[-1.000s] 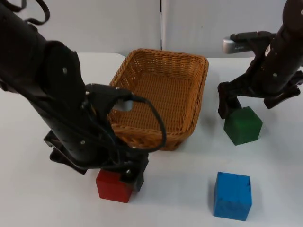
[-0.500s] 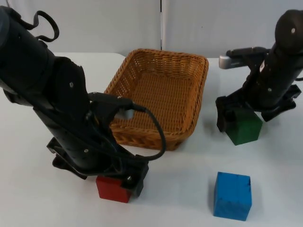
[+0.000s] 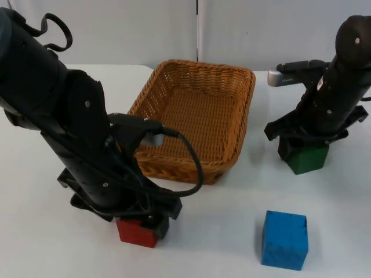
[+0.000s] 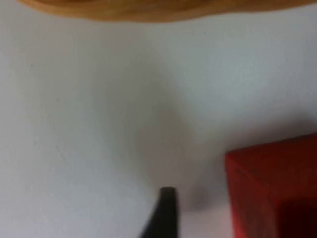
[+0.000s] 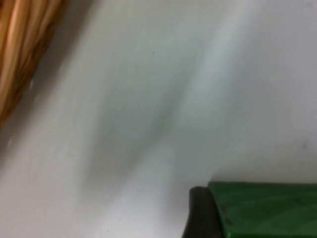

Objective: Pick up one cube with each hand and place exactly two cubes into the same basket, leaving the remaining cube outside.

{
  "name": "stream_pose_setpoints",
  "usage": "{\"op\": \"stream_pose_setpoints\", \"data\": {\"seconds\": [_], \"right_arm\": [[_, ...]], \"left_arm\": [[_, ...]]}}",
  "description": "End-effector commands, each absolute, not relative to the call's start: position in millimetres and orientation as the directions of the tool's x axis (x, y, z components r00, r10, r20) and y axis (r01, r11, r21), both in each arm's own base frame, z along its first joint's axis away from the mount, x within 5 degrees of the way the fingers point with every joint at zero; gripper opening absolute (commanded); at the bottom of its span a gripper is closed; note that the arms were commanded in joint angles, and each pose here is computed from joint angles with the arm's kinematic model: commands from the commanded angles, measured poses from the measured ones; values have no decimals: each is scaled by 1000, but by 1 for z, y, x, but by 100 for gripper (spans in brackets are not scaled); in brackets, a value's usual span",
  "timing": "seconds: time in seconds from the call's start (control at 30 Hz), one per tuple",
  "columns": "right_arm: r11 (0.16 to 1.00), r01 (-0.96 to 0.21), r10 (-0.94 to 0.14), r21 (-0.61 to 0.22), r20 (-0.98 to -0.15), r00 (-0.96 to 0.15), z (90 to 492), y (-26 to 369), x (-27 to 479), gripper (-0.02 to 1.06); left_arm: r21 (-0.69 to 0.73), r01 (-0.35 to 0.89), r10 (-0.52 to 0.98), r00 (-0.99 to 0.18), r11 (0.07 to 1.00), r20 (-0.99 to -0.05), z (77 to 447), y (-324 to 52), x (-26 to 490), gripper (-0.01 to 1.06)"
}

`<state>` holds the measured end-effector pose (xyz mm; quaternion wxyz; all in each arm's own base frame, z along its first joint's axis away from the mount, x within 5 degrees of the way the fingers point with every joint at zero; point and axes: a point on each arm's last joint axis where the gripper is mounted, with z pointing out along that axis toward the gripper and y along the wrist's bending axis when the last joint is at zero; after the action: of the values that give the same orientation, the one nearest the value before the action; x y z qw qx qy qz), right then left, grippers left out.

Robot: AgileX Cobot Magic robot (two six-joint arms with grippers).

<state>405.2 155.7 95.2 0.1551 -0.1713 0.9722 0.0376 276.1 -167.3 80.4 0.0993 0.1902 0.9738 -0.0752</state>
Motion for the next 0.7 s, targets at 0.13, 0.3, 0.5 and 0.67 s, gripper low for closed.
{"op": "stream_pose_setpoints", "data": {"seconds": [0.13,0.3,0.5,0.67], "right_arm": [[935,-353,-325,20,-346,-880,107,160,405,0],[933,-359,-325,17,-388,-863,136,159,404,0],[928,-373,-342,-5,-415,-843,174,155,396,0],[923,-384,-354,-29,-456,-816,214,149,386,0]], "left_arm": [[-124,364,335,-919,923,-208,80,-169,274,33],[-131,341,315,-930,931,-188,83,-169,272,0],[-141,331,302,-934,933,-192,94,-169,271,0],[-154,342,300,-922,927,-244,120,-168,269,0]]}}
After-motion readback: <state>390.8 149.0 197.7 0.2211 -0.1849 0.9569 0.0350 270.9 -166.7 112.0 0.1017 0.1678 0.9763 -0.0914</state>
